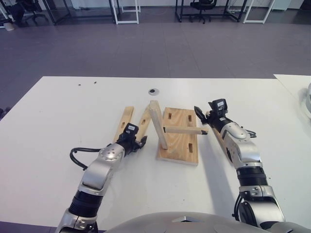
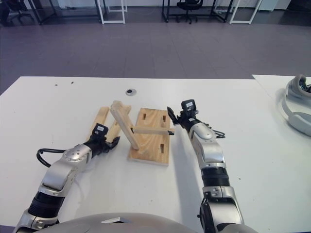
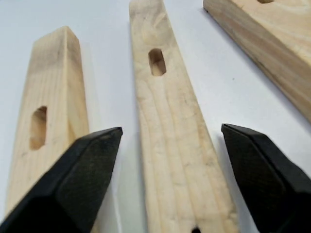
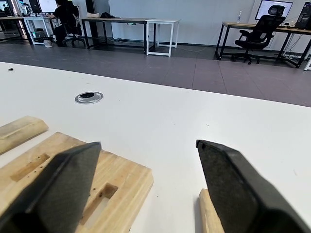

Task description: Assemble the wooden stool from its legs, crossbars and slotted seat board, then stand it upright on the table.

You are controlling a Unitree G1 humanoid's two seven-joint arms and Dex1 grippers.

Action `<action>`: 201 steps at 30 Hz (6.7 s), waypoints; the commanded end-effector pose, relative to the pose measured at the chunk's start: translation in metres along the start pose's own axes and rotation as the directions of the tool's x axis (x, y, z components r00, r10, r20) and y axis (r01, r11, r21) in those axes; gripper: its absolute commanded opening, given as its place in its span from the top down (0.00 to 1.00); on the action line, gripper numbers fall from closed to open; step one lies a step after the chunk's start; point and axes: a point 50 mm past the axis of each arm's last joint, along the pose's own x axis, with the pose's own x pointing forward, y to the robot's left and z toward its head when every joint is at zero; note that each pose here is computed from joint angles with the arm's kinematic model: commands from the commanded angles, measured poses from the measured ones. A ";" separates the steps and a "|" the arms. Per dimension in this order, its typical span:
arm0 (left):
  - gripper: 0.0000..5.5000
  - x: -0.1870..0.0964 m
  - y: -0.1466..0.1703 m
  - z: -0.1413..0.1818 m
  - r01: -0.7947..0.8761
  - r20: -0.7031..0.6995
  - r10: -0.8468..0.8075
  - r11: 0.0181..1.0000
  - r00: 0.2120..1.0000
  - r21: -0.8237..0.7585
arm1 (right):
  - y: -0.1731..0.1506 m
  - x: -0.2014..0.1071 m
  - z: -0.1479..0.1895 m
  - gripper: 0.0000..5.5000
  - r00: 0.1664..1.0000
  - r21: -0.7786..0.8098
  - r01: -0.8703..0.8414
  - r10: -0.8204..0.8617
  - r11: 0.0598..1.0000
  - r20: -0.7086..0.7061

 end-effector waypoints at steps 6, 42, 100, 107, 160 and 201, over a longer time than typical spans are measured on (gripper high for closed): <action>0.46 0.003 -0.003 -0.009 0.002 -0.024 -0.002 1.000 1.000 0.026 | 0.001 0.000 -0.003 0.34 1.000 -0.001 0.006 -0.006 1.000 -0.014; 0.62 -0.011 0.015 0.150 0.164 0.577 -0.512 0.821 0.636 0.547 | 0.028 0.018 0.156 0.62 0.798 0.654 -0.601 0.298 0.459 0.525; 0.09 -0.020 -0.084 0.079 0.340 0.442 -0.309 0.941 0.842 0.010 | 0.041 -0.106 0.008 0.74 0.952 0.109 0.193 -0.159 0.975 -0.261; 0.09 -0.010 -0.102 0.078 0.338 0.376 -0.324 0.941 0.868 0.030 | 0.063 -0.098 0.011 0.48 0.972 0.188 -0.023 0.067 0.982 -0.227; 0.09 -0.066 0.000 0.055 -0.021 0.397 0.076 0.990 0.915 -0.142 | 0.001 -0.104 -0.002 0.33 0.988 0.056 0.126 -0.120 0.990 -0.101; 0.09 -0.100 0.016 0.096 -0.096 0.400 0.115 0.993 0.909 -0.068 | -0.022 -0.127 0.092 0.33 0.943 0.114 0.294 -0.308 0.949 0.125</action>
